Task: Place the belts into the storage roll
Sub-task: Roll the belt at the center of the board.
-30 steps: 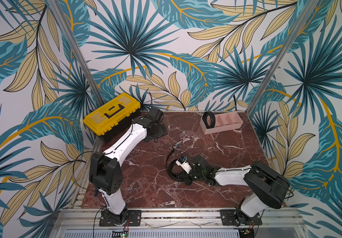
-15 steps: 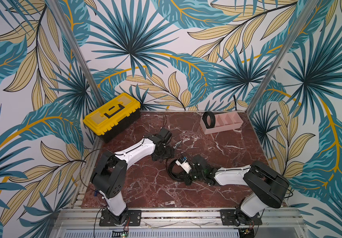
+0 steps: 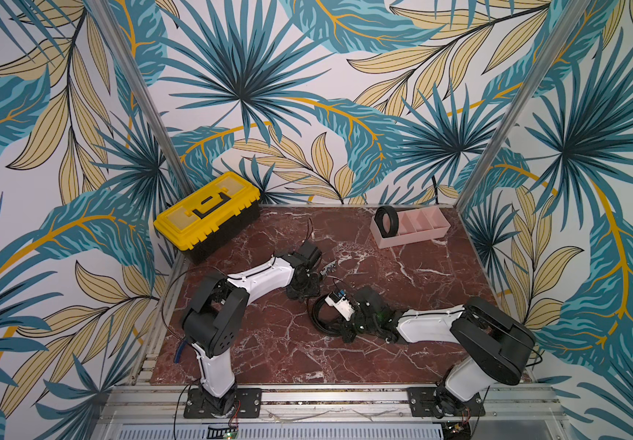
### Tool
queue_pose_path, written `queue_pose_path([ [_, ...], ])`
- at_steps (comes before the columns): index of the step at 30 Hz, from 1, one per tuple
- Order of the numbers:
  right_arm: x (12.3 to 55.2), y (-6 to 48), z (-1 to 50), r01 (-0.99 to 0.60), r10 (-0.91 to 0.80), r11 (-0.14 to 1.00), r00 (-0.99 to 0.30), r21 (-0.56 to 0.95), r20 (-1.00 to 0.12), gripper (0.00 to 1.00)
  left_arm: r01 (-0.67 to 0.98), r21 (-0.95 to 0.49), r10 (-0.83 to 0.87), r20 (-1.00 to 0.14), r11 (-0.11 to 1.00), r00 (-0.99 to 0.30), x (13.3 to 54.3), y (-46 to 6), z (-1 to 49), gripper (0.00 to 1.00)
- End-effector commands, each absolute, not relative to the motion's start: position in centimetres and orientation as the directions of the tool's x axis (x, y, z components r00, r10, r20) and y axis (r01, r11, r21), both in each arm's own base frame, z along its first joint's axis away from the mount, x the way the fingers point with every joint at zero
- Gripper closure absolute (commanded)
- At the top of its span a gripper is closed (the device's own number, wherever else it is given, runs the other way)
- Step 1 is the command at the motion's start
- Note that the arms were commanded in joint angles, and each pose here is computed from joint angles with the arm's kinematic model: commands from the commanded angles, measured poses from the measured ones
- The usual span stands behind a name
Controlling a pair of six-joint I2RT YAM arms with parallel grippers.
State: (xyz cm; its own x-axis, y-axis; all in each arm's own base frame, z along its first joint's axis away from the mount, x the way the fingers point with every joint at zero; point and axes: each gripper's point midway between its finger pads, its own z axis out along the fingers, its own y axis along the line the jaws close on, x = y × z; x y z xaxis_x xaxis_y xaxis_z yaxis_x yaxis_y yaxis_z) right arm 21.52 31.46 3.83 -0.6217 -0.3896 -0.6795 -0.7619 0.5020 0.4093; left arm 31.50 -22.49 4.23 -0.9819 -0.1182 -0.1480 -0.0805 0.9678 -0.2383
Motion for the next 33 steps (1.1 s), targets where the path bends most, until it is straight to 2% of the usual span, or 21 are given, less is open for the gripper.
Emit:
queue_pose_path([
  [1,18.9,29.7,0.9,-0.717,-0.468,0.529,-0.692,0.453,-0.549,1.0,-0.054,-0.222,-0.084,-0.126,0.974,-0.988,31.1,-22.5,2.9,0.53],
  [5,18.7,29.6,1.1,-0.724,-0.479,0.524,-0.686,0.448,-0.548,1.0,-0.016,-0.215,-0.044,-0.123,0.976,-0.991,31.2,-22.7,2.4,0.77],
  [6,18.7,29.5,1.0,-0.726,-0.482,0.524,-0.684,0.446,-0.547,1.0,-0.004,-0.214,-0.032,-0.127,0.977,-0.991,31.4,-22.8,2.4,0.87],
  [8,18.6,29.4,1.0,-0.731,-0.492,0.521,-0.68,0.442,-0.544,1.0,0.024,-0.209,-0.005,-0.136,0.978,-0.991,31.9,-23.1,2.5,0.98],
  [9,18.5,29.3,0.9,-0.732,-0.499,0.52,-0.678,0.44,-0.54,1.0,0.037,-0.203,0.009,-0.139,0.979,-0.99,32.2,-23.1,2.5,1.0],
  [24,18.5,29.1,1.3,-0.737,-0.516,0.525,-0.673,0.426,-0.529,1.0,0.162,-0.041,0.15,-0.219,0.986,-0.964,41.0,-19.4,4.3,1.0],
  [33,18.7,29.2,1.2,-0.739,-0.514,0.526,-0.67,0.42,-0.535,1.0,0.208,-0.068,0.184,-0.261,0.976,-0.948,45.1,-21.3,3.9,1.0],
])
